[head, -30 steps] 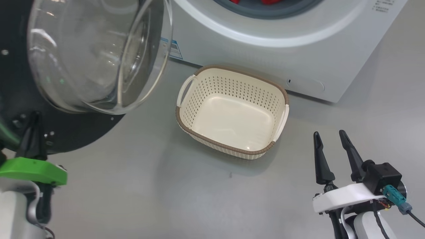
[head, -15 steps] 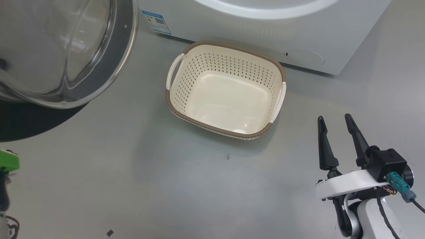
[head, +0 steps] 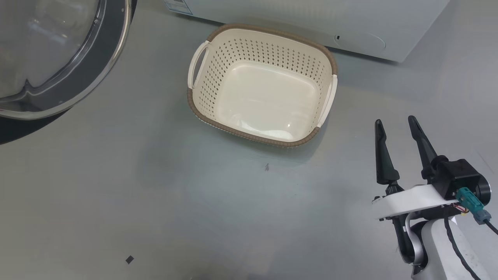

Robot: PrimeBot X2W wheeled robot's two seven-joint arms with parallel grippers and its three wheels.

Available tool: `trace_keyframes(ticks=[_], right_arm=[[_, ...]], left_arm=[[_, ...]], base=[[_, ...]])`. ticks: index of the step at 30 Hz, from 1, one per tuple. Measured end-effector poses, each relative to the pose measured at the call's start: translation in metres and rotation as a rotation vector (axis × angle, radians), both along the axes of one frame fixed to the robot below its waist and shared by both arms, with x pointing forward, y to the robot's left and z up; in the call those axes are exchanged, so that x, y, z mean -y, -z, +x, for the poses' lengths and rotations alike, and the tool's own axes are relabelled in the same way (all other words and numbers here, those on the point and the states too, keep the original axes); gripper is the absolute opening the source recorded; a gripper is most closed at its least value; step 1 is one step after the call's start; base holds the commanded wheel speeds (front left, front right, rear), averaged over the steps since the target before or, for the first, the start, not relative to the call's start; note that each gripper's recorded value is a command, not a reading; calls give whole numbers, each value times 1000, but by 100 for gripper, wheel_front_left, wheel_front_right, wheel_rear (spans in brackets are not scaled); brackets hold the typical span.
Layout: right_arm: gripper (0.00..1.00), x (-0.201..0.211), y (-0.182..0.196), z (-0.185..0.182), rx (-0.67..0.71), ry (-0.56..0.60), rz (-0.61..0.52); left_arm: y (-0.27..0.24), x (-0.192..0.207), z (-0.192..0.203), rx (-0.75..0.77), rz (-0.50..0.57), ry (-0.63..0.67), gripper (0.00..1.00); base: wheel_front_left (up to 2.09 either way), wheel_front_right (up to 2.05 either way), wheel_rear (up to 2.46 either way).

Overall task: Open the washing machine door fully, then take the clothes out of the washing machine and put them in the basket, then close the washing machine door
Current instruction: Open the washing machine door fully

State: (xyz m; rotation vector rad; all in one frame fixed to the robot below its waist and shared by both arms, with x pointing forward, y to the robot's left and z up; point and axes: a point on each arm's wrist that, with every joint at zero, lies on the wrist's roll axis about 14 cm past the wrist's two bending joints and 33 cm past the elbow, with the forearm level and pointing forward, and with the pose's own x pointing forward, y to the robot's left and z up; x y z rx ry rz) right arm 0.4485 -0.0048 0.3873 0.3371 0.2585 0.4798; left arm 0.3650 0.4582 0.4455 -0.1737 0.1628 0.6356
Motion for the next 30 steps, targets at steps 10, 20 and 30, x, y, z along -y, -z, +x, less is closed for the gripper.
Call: trace_keyframes(ticks=[10, 20, 30], right_arm=[[100, 0, 6, 3, -11, 1, -3], [100, 0, -8, 3, 30, 5, -5], [100, 7, -43, 3, 101, 39, 26]], left_arm=[[11, 1, 5, -32, -13, 8, 0], [8, 25, 10, -25, -10, 84, 0], [-9, 60, 13, 14, 7, 197, 0]], base=[[0, 0, 0], [0, 0, 0], [0, 0, 0]])
